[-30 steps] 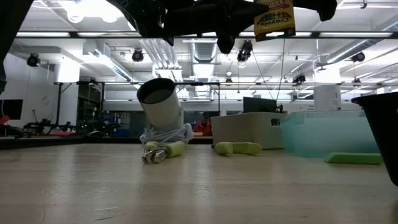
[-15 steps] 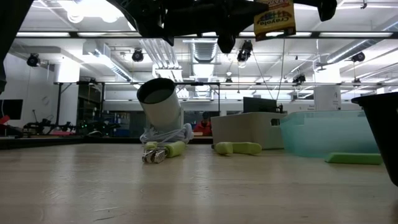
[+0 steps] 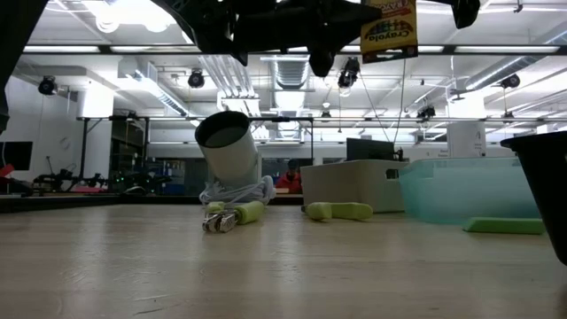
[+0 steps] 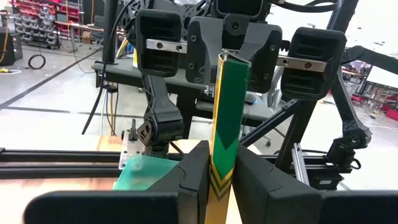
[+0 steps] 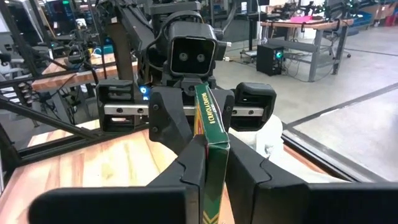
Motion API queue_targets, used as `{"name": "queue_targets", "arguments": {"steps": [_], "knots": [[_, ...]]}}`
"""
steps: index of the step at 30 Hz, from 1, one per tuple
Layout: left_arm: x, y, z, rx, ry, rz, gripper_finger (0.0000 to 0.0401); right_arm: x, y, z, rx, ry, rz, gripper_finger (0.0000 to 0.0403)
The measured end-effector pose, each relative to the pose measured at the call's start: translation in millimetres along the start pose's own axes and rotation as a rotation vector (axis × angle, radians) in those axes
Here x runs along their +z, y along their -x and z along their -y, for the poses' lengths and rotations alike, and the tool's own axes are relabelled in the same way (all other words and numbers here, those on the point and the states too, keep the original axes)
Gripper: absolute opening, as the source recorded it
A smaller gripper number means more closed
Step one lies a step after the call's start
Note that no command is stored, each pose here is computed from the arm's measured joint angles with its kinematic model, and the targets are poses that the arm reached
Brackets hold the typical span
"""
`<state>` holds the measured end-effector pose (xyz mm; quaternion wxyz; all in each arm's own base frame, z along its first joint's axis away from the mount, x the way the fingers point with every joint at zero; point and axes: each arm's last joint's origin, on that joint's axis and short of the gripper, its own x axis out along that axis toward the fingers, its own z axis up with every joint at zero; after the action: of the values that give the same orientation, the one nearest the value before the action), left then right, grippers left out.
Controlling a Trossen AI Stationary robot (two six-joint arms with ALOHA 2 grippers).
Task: Pick & Place School Supplies
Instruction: Put the yellow crayon box into the green bin
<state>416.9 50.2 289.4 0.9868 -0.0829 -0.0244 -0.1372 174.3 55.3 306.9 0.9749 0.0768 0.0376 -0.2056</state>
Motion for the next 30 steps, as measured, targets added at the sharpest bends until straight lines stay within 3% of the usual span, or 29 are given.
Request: {"name": "queue_targets", "arguments": {"steps": [30], "knots": [[5.4, -4.8, 1.3, 0.035, 0.035, -0.047, 0.0065, -0.8, 0.1, 0.5, -0.007, 0.033, -0.005, 0.0038]]}}
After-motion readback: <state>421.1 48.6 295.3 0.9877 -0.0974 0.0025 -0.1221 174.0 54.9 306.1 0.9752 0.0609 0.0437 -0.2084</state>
